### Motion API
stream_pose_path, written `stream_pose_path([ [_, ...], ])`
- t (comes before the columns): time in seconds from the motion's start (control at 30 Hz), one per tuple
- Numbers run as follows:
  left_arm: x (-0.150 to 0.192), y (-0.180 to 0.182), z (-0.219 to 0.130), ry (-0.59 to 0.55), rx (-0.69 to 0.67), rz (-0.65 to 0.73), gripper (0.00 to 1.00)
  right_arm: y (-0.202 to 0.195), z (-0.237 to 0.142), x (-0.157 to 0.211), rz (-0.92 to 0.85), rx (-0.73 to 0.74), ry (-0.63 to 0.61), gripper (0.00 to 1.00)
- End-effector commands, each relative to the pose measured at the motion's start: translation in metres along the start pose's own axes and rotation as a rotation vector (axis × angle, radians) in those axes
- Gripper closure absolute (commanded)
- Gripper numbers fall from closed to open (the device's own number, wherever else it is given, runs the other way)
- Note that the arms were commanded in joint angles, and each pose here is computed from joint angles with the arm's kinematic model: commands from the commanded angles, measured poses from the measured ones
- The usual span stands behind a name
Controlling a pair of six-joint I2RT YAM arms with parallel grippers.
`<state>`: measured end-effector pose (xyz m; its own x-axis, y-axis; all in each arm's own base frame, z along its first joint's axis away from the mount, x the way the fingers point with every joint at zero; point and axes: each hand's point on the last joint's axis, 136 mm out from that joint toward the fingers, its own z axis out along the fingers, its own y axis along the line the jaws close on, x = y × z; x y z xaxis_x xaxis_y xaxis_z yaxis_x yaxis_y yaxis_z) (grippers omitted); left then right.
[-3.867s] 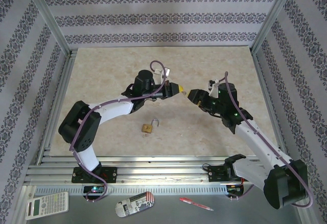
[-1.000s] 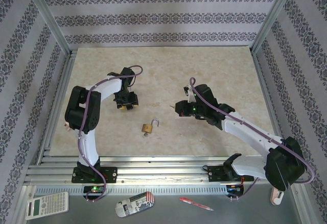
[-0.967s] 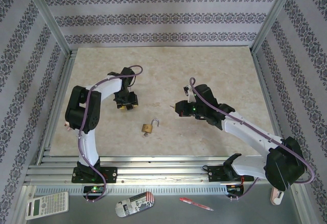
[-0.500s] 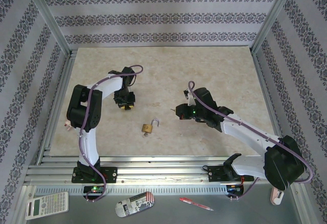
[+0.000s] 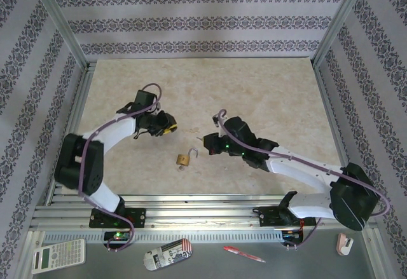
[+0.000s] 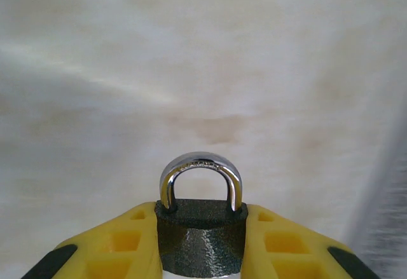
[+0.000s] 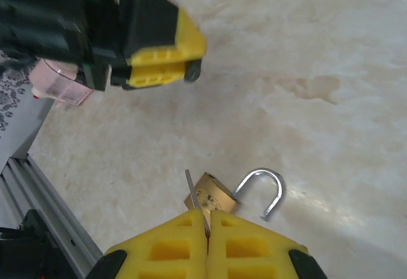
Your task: Unlock with the key
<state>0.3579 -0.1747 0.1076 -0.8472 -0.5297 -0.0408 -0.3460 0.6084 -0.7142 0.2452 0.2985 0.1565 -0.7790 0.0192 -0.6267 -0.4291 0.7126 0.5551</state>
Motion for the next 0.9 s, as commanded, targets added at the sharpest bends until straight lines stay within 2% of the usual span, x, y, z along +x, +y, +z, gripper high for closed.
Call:
stream_pose_path([
  [0.0,-0.011,-0.083,-0.028,-0.016,0.402,-0.173,1.00,0.011,0.013,-0.032,-0.017,0.030,-0.111,1.00],
  [0.13,-0.004,-0.086,-0.040,-0.020,0.459,-0.239,1.00,0.013,0.031,-0.039,-0.033,0.072,-0.118,1.00],
  [0.37,0.008,-0.075,-0.043,-0.004,0.493,-0.322,1.00,0.016,0.036,-0.061,-0.041,0.064,-0.231,1.00],
  [0.87,0.018,-0.066,-0.039,0.002,0.457,-0.318,1.00,0.030,0.050,-0.069,-0.044,0.006,-0.233,1.00],
])
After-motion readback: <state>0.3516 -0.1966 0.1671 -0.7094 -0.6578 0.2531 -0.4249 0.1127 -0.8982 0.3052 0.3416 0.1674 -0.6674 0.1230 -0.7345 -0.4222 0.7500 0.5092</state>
